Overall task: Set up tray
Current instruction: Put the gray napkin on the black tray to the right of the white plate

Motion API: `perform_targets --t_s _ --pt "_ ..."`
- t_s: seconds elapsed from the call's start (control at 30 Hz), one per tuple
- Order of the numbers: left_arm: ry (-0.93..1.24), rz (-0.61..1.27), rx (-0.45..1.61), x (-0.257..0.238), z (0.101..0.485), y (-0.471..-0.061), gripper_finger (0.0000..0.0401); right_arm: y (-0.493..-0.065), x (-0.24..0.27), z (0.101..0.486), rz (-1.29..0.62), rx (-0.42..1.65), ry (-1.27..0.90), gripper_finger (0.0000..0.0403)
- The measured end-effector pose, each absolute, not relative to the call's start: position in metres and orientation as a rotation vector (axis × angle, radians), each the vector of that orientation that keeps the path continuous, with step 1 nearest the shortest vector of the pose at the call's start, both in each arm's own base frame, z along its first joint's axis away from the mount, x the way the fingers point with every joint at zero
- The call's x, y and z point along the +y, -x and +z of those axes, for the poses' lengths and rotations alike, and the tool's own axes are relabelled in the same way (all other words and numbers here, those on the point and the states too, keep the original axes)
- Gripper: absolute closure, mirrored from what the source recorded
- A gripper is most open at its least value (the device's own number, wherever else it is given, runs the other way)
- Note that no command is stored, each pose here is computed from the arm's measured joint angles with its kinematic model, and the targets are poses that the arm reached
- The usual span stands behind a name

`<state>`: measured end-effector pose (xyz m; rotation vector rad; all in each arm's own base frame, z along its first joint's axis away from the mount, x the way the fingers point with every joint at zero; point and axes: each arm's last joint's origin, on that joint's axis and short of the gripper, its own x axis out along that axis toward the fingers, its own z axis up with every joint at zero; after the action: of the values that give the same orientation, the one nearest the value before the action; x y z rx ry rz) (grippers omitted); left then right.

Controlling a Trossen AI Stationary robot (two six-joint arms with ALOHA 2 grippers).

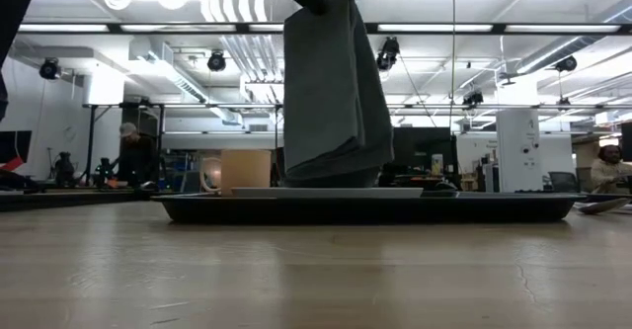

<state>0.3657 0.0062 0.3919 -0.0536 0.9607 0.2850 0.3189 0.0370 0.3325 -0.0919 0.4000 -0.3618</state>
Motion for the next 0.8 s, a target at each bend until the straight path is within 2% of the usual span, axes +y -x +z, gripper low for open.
perform_targets --t_s 0.67,0.8 --pt "0.056 0.222 0.960 -0.001 0.395 -0.363 0.0401 -0.324 0.029 0.305 -0.350 0.470 0.085 0.0211" --pt "0.056 0.222 0.958 -0.001 0.396 -0.362 0.0401 -0.323 0.029 0.302 -0.345 0.479 0.078 0.0226"
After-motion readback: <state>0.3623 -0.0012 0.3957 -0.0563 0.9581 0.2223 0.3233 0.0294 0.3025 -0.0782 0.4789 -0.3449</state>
